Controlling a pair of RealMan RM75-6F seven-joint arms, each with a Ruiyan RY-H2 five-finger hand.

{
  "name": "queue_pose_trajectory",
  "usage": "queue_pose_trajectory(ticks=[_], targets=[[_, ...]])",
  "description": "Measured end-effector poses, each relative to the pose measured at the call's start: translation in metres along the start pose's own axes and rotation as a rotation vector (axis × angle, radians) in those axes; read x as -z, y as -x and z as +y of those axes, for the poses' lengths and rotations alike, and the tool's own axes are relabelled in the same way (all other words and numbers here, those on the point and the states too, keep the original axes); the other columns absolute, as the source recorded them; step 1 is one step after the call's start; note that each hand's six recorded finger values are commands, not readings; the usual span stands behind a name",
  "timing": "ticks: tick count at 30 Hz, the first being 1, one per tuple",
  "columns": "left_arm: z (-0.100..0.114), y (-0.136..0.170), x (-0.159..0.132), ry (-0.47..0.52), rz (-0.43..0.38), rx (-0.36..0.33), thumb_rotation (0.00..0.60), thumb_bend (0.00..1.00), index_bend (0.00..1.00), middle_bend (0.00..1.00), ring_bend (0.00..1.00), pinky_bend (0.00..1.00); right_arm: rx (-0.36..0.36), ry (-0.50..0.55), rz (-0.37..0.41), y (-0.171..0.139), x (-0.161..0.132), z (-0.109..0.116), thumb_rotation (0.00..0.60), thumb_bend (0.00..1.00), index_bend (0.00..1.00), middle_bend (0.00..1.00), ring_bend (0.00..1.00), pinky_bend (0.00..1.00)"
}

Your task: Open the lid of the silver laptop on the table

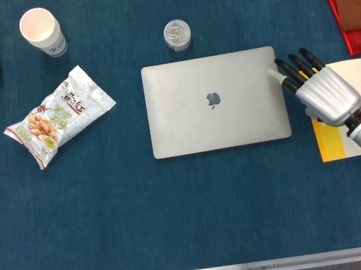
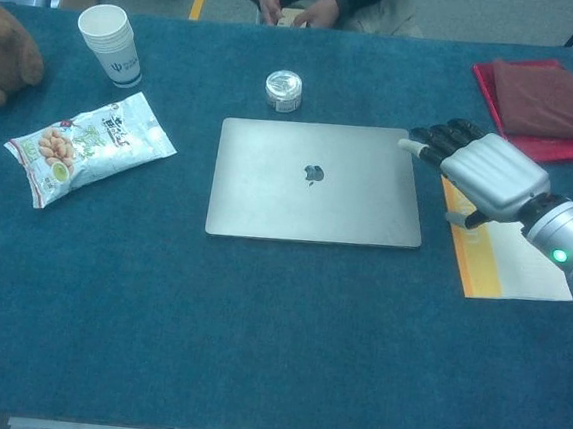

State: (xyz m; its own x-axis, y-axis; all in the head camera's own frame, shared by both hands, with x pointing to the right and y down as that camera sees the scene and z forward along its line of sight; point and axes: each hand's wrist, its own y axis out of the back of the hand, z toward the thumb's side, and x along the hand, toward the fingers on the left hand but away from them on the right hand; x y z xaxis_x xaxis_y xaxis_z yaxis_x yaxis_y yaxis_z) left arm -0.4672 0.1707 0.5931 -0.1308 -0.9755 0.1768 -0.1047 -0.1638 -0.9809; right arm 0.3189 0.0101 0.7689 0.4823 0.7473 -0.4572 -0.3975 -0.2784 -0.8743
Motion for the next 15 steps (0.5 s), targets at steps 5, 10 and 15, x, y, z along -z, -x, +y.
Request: queue_pose_trajectory(ticks=[5, 10, 15], targets=[[0.000, 0.000, 0.000, -0.001, 0.000, 0.002, 0.600, 0.11, 0.02, 0.00, 0.00, 0.02, 0.007, 0.000, 0.006, 0.005, -0.005, -0.002, 0.600, 0.18, 0.00, 0.00, 0.00, 0.06], [-0.001, -0.001, 0.000, -0.003, -0.002, 0.003, 0.600, 0.11, 0.02, 0.00, 0.00, 0.02, 0.017, 0.006, 0.014, 0.009, -0.011, -0.002, 0.600, 0.18, 0.00, 0.00, 0.00, 0.06], [-0.001, 0.000, 0.002, -0.002, 0.003, 0.004, 0.600, 0.11, 0.02, 0.00, 0.00, 0.02, 0.021, 0.000, 0.025, 0.012, -0.018, -0.002, 0.600, 0.19, 0.00, 0.00, 0.00, 0.06]])
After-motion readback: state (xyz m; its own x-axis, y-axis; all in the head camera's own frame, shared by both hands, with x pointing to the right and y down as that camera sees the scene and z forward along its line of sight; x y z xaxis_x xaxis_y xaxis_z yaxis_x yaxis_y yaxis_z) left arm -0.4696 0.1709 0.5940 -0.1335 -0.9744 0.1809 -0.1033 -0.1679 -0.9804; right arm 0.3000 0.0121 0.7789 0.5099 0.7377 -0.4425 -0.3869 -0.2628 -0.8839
